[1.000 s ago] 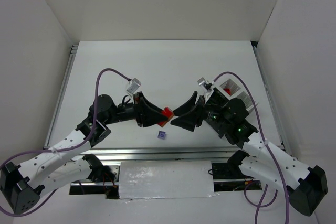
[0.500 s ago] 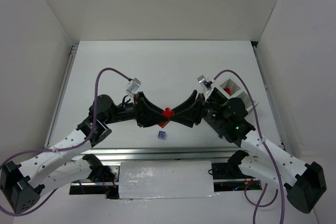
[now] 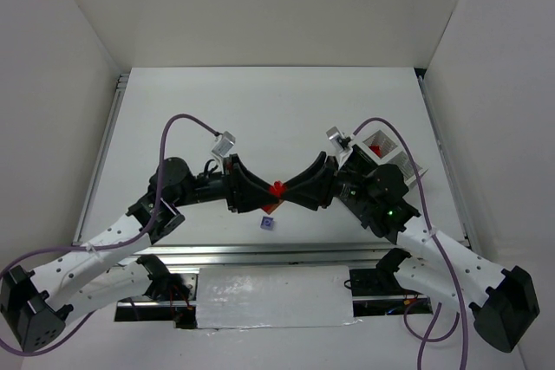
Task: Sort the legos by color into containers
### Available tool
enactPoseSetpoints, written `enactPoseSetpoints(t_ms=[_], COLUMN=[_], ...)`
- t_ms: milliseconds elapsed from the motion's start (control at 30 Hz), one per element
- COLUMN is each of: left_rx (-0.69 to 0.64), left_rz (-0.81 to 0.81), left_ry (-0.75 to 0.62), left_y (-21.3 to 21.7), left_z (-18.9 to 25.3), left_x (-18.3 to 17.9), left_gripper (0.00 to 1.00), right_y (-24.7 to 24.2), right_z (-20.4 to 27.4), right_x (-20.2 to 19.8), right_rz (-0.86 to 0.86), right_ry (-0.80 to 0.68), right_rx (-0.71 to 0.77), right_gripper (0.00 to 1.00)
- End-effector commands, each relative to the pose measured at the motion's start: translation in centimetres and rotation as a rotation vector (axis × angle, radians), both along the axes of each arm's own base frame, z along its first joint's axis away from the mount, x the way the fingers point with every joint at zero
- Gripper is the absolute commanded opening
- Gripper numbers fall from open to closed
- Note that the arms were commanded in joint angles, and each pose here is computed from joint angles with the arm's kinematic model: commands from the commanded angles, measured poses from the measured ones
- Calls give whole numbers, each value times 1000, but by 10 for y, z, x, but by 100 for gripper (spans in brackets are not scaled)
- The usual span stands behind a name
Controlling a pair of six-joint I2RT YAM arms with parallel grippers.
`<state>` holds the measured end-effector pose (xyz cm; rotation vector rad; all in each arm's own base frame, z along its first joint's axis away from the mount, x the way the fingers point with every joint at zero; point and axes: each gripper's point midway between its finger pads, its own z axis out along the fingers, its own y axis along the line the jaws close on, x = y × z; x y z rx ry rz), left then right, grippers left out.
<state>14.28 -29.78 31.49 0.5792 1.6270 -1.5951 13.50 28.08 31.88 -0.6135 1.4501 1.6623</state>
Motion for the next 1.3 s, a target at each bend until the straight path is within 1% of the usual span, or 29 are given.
enactPoseSetpoints(t_ms=[0,67,167,333,433,467,500,533,567,600,633,667,700,733,767,800,833,867,900,933,1000,1067,1167,1267], left_rx=[-22,1,1,4,12,20,83,135,166,274,339,368,399,428,434,432,429,419,420,419,434,441,448,440], left_rz=[116,172,253,292,333,375,433,500,638,692,740,796,793,787,786,785,768,733,712,687,627,601,555,517], left_ry=[-39,-30,-18,7,29,26,81,97,99,168,169,157,160,159,157,154,155,154,151,149,146,144,134,122], left_y=[9,17,32,46,50,54,62,70,87,99,108,119,121,123,124,125,122,117,114,110,103,100,94,89], left_z=[17,16,23,23,17,20,6,-3,7,-15,-22,-16,-20,-25,-28,-29,-35,-35,-38,-39,-46,-48,-51,-51], left_x=[15,21,34,52,66,74,81,91,108,108,114,119,117,114,112,111,110,106,105,103,99,97,94,90], left_gripper=[0,0,0,0,0,0,0,0,0,0,0,0,0,0,0,0,0,0,0,0,0,0,0,0], right_y=[-5,-7,-11,-12,-14,-20,-28,-40,-77,-103,-128,-153,-199,-217,-253,-269,-284,-298,-323,-331,-345,-358,-371,-381], right_z=[-2,-12,-30,-51,-58,-52,-73,-75,-57,-80,-79,-62,-74,-71,-72,-74,-72,-75,-78,-77,-72,-65,-73,-90], right_x=[-7,-3,1,13,31,57,76,97,139,147,155,160,161,161,157,155,152,147,138,133,125,117,115,114], right_rz=[-14,-35,-47,-47,-100,-227,-337,-478,-799,-951,-1099,-1241,-1464,-1552,-1691,-1754,-1818,-1879,-1996,-2034,-2096,-2157,-2207,-2245], right_ry=[-120,-151,-165,-132,-86,-65,50,102,158,263,319,337,381,410,456,490,528,547,583,587,577,563,558,625], right_rx=[13,-8,-35,-66,-82,-85,-168,-205,-196,-296,-305,-288,-360,-350,-377,-383,-347,-357,-340,-328,-281,-228,-258,-323], right_gripper=[0,0,0,0,0,0,0,0,0,0,0,0,0,0,0,0,0,0,0,0,0,0,0,0])
